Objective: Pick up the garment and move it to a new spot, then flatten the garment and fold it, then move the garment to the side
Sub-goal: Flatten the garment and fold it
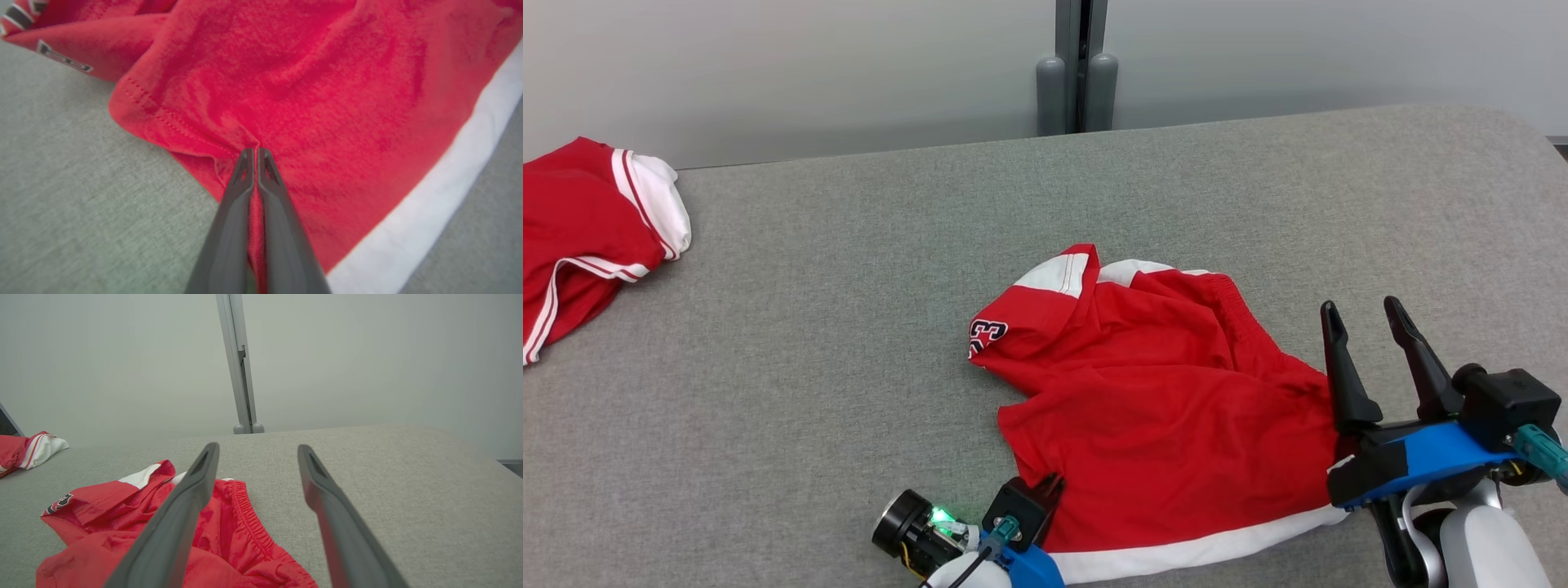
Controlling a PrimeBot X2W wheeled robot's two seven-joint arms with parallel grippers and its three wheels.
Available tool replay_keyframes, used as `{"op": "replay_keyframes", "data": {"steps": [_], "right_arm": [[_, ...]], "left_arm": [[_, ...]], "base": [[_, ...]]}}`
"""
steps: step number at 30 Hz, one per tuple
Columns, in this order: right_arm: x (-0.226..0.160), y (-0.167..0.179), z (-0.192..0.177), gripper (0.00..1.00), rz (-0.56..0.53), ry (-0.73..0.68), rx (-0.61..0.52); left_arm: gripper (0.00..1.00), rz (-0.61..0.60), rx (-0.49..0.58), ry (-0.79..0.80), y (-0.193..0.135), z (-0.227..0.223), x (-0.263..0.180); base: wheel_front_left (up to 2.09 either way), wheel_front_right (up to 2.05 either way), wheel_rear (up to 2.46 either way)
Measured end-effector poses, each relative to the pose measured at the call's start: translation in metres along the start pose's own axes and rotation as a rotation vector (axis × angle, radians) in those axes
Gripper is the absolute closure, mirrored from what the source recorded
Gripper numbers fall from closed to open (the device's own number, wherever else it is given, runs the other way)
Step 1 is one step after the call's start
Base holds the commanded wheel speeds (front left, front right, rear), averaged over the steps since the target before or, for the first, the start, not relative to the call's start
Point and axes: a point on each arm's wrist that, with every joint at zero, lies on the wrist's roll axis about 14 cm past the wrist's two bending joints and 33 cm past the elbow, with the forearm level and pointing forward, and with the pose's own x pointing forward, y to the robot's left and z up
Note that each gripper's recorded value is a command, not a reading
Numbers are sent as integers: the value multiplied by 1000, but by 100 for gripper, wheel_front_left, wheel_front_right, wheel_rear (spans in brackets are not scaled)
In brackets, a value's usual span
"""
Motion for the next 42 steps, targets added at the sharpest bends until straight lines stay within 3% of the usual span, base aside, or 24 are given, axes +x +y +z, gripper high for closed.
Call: {"op": "replay_keyframes", "data": {"steps": [6,12,16,20,25,35,36,37,42], "right_arm": [[1,-4,3,0,-14,-16,7],[1,-16,8,0,-47,-35,10],[0,-26,9,0,-79,-39,10],[-3,-34,3,0,-104,-26,8],[-8,-44,-10,0,-133,8,3],[-10,-48,-24,0,-145,39,-5],[-9,-45,-25,0,-137,39,-4],[-8,-42,-24,0,-127,33,-3],[-4,-26,-19,0,-83,8,2]], "left_arm": [[100,71,60,-80,20,15,-2],[100,203,28,-279,69,76,-10],[100,264,-12,-322,96,93,-19],[100,313,-65,-294,119,88,-24],[100,381,-140,-191,141,50,-31],[100,433,-238,-160,149,20,-44],[58,436,-239,-179,149,23,-46],[0,439,-243,-201,150,27,-47],[0,463,-266,-287,154,40,-61]], "base": [[0,0,0],[0,0,0],[0,0,0],[0,0,0],[0,0,0],[0,0,0],[0,0,0],[0,0,0],[0,0,0]]}}
